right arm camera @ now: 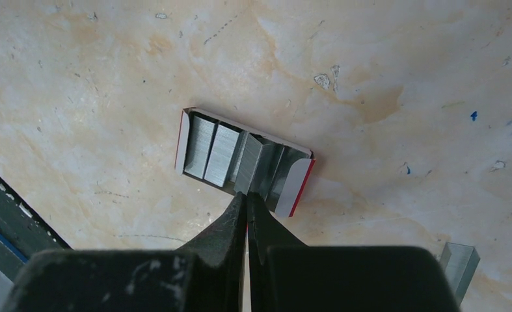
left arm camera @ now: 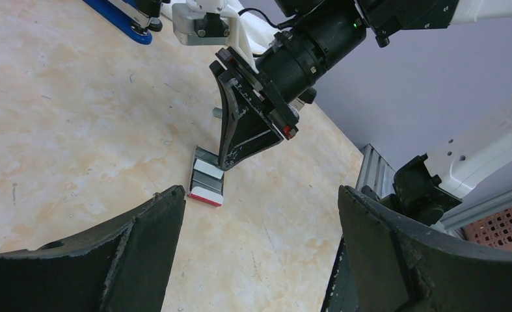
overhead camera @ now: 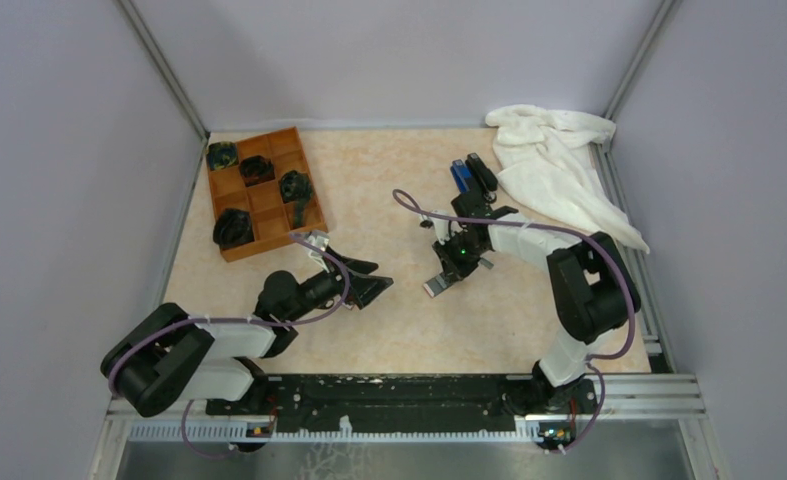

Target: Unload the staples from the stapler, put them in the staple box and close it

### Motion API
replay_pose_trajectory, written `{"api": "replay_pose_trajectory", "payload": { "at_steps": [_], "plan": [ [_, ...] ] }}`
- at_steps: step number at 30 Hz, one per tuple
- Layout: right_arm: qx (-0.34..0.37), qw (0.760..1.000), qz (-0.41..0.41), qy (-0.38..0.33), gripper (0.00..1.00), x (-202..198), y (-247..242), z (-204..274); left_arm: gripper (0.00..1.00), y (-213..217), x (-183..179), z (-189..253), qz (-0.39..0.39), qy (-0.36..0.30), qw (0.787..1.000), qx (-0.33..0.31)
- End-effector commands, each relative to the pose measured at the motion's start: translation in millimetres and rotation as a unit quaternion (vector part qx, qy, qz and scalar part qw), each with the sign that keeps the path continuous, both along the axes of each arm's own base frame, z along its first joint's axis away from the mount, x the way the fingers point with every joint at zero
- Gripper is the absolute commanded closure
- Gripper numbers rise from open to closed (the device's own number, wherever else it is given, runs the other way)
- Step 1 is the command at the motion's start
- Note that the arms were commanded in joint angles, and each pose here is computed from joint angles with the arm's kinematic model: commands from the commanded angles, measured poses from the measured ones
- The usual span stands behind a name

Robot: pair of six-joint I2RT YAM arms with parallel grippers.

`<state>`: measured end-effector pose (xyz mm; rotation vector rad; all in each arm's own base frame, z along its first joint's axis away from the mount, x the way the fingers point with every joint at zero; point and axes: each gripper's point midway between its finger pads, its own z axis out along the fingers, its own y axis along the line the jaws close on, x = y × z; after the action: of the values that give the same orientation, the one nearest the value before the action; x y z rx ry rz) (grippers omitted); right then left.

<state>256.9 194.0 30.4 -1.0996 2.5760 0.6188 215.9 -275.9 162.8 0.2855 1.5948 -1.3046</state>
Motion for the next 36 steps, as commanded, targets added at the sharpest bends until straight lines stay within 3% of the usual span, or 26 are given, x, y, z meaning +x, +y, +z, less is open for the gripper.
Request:
{"api": "replay_pose_trajectory", "payload": {
  "at_steps": [1, 9, 18, 36],
  "plan": [
    [0.042, 0.998, -0.001, -0.055, 0.99, 19.3, 13.6, 32.9, 0.08, -4.0, -2.5, 13.7, -0.010, -0.017, 1.000, -0.017],
    [0.042, 0.998, -0.005, -0.055, 0.99, 20.4, 13.0, 32.6, 0.08, -3.6, -2.4, 14.6, -0.009, -0.019, 1.000, -0.018],
    [0.035, 0.999, -0.006, -0.042, 0.84, 19.1, 11.4, 25.2, 0.08, -3.5, -2.6, 12.6, -0.009, -0.017, 1.000, -0.016],
    [0.033, 0.999, 0.001, -0.006, 0.84, 12.1, 13.5, 9.1, 0.08, -2.8, -3.5, 11.8, -0.009, -0.018, 1.000, -0.017]
  ]
}}
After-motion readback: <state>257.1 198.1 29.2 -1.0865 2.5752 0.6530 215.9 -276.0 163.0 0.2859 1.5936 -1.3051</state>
